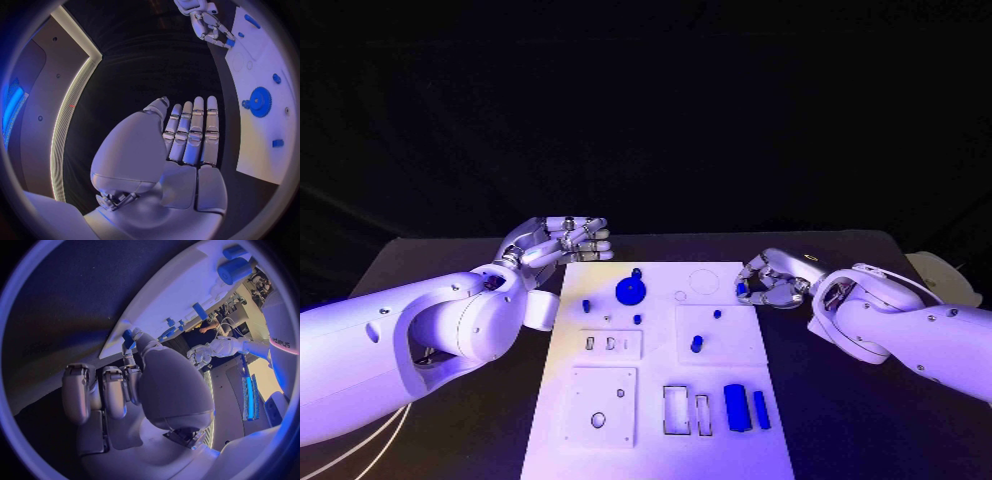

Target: Assemble the parts on the task board

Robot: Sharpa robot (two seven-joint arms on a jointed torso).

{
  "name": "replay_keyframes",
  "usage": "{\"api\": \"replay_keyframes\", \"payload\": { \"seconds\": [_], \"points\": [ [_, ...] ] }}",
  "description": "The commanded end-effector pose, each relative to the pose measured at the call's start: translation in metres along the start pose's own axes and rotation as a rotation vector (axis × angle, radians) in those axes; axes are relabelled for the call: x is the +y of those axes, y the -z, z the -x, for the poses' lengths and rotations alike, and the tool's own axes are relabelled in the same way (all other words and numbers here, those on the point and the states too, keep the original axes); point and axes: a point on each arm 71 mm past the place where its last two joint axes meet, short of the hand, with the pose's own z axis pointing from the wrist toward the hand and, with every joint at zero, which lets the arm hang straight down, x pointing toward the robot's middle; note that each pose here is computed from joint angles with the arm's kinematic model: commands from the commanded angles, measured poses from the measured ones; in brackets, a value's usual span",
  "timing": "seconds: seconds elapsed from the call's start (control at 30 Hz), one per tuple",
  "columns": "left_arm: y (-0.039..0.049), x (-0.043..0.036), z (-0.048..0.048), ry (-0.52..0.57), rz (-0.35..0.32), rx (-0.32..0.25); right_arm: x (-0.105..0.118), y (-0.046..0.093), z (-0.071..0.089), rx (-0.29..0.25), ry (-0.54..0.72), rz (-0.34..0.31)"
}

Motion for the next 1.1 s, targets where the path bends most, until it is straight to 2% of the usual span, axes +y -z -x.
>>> {"api": "replay_keyframes", "payload": {
  "seconds": [0.03,0.3,0.6,0.9,1.1],
  "points": [
    [-0.0003,-0.0007,-0.0023,0.008,-0.003,0.019,0.001,0.000,0.003,-0.045,0.010,-0.001],
    [-0.0008,-0.0004,-0.0012,0.007,-0.002,0.018,0.018,0.003,0.004,-0.077,-0.002,0.019],
    [-0.0040,0.0011,0.0009,0.005,0.000,0.012,0.073,0.003,0.005,-0.093,0.003,0.086],
    [-0.0145,0.0059,0.0025,0.001,0.003,0.003,0.145,-0.007,-0.018,-0.057,0.005,0.201],
    [-0.0205,0.0084,0.0021,-0.001,0.005,-0.001,0.172,-0.015,-0.037,-0.017,0.042,0.230]
  ]
}}
